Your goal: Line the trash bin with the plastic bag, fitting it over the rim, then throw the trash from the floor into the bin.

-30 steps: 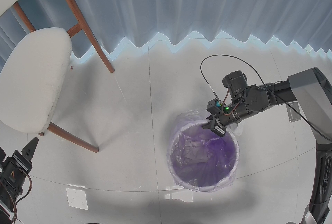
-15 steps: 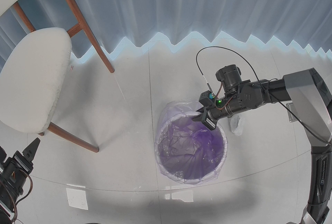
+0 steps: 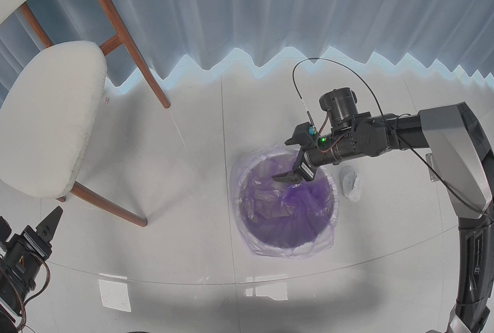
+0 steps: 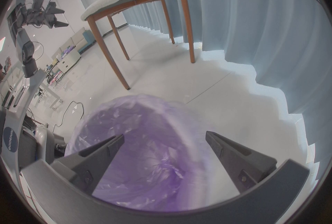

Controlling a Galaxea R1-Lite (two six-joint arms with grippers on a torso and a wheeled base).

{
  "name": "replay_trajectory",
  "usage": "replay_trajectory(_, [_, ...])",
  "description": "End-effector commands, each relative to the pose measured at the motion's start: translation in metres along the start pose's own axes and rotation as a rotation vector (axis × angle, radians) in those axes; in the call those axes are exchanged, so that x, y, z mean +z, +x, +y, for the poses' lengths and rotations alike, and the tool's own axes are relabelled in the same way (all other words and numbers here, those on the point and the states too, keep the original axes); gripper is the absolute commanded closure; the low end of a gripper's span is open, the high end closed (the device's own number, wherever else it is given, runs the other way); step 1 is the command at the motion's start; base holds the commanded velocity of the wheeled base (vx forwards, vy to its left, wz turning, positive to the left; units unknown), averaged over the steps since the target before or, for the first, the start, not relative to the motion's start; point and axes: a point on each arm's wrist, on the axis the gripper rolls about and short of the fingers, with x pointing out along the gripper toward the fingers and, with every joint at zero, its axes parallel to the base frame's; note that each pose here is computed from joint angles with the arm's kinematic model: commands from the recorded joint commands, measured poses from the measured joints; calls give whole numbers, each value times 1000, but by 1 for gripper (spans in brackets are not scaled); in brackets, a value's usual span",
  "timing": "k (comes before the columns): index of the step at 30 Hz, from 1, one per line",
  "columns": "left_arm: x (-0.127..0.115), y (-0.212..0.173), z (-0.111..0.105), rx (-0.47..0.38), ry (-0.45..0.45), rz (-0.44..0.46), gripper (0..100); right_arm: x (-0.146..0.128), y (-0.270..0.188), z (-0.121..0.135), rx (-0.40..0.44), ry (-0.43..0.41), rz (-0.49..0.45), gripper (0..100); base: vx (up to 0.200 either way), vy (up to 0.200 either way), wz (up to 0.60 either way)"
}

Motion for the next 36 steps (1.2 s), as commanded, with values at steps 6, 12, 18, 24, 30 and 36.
replay_trajectory(6, [-9,1,-1,-76,100,91,0,25,-64,-28,-141,47,-89,0,0,0,0])
replay_trajectory(12, [-6,11,-10,-166,191,127,0,30,-138,-50,-387,188,-104,0,0,0,0])
replay_trajectory(18, [-4,35,-38,-333,191,223,0,11,-214,-25,-619,786,-98,0,0,0,0])
replay_trajectory(24, [-23,52,-79,-472,-10,440,0,-88,-245,67,-651,1287,83,0,0,0,0])
replay_trajectory(30, [-61,86,-101,-462,52,618,0,-165,-250,153,-687,1407,36,0,0,0,0])
replay_trajectory(36, [-119,109,-124,-505,106,788,0,-189,-238,190,-697,1535,-30,0,0,0,0])
